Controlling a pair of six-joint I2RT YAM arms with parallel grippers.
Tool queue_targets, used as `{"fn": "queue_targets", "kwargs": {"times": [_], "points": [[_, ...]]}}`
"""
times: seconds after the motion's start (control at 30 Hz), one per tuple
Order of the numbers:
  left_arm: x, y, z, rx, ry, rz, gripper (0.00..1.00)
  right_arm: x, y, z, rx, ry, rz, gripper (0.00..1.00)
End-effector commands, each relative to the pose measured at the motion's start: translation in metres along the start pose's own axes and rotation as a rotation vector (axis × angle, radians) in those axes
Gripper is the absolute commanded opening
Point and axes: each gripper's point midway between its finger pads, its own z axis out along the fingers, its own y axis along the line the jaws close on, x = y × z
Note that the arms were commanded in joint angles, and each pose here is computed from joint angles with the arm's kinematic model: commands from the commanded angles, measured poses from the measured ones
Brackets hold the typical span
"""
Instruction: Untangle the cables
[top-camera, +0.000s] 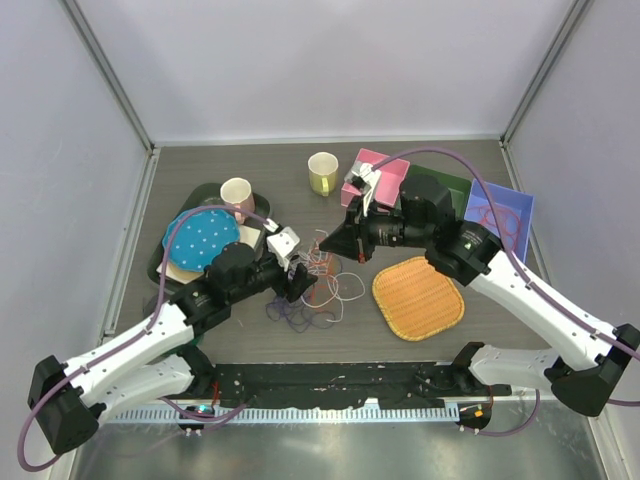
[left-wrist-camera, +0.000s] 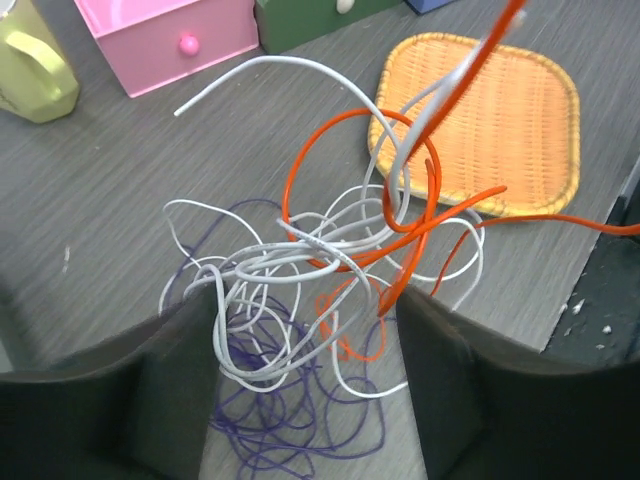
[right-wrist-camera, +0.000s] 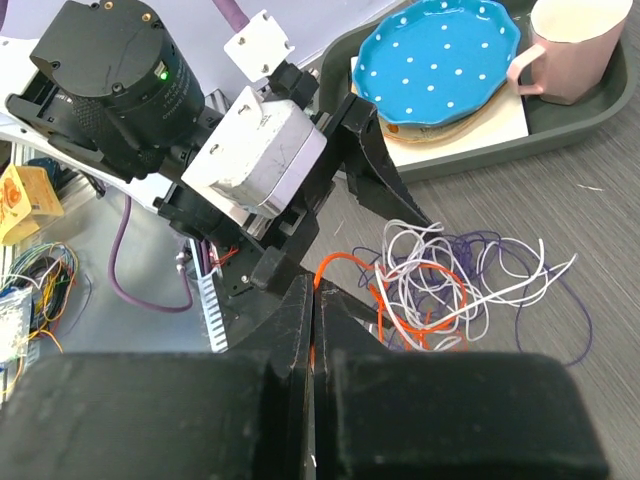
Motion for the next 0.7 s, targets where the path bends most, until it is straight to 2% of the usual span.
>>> {"fn": "queue_targets", "kwargs": {"times": [0.0, 0.03, 0.07, 0.1, 0.23, 0.3, 0.33, 0.37, 0.4, 0.43, 0.47, 0.5, 0.57, 0.67], "points": [[-0.034, -0.003, -0.004, 0.028, -0.1, 0.058, 0.57, -0.026, 0.022, -0.016, -0.055, -0.084, -0.061, 0.01], [-0.033, -0.003, -0.003, 0.028, -0.098, 0.051, 0.46, -0.027, 0.022, -0.017, -0.054, -0.088, -0.062, 0.01], [-0.033, -0.002, -0.002, 0.019, -0.095, 0.046, 0.3, -0.028, 0.022, -0.018, -0.052, -0.091, -0.062, 0.01], [-0.029, 0.001, 0.002, 0.004, -0.078, 0.035, 0.01, -0.028, 0.022, -0.019, -0.045, -0.095, -0.059, 0.01], [-0.021, 0.032, 0.008, -0.19, -0.025, -0.079, 0.0, -0.037, 0.001, -0.026, 0.096, -0.155, -0.035, 0.01], [-0.019, 0.063, 0.003, -0.387, -0.023, -0.158, 0.0, -0.047, -0.028, -0.039, 0.283, -0.227, -0.015, 0.01], [-0.003, 0.074, 0.003, -0.459, 0.034, -0.191, 0.0, -0.051, -0.036, -0.046, 0.344, -0.26, -0.002, 0.01], [0.005, 0.092, -0.002, -0.58, 0.039, -0.286, 0.0, -0.054, -0.048, -0.054, 0.425, -0.291, 0.011, 0.01], [0.011, 0.102, -0.005, -0.64, 0.054, -0.329, 0.0, -0.06, -0.071, -0.075, 0.586, -0.352, 0.029, 0.01], [0.036, 0.112, -0.007, -0.711, 0.131, -0.381, 0.0, -0.06, -0.082, -0.087, 0.673, -0.38, 0.048, 0.01], [0.048, 0.128, -0.012, -0.786, 0.141, -0.477, 0.0, -0.062, -0.091, -0.099, 0.746, -0.413, 0.062, 0.01], [0.062, 0.136, -0.016, -0.837, 0.173, -0.524, 0.0, -0.061, -0.107, -0.12, 0.883, -0.454, 0.076, 0.01], [0.094, 0.151, -0.022, -0.905, 0.267, -0.578, 0.0, -0.063, -0.111, -0.148, 0.971, -0.519, 0.092, 0.01], [0.113, 0.153, -0.023, -0.923, 0.304, -0.645, 0.0, -0.058, -0.116, -0.188, 1.105, -0.607, 0.126, 0.01]]}}
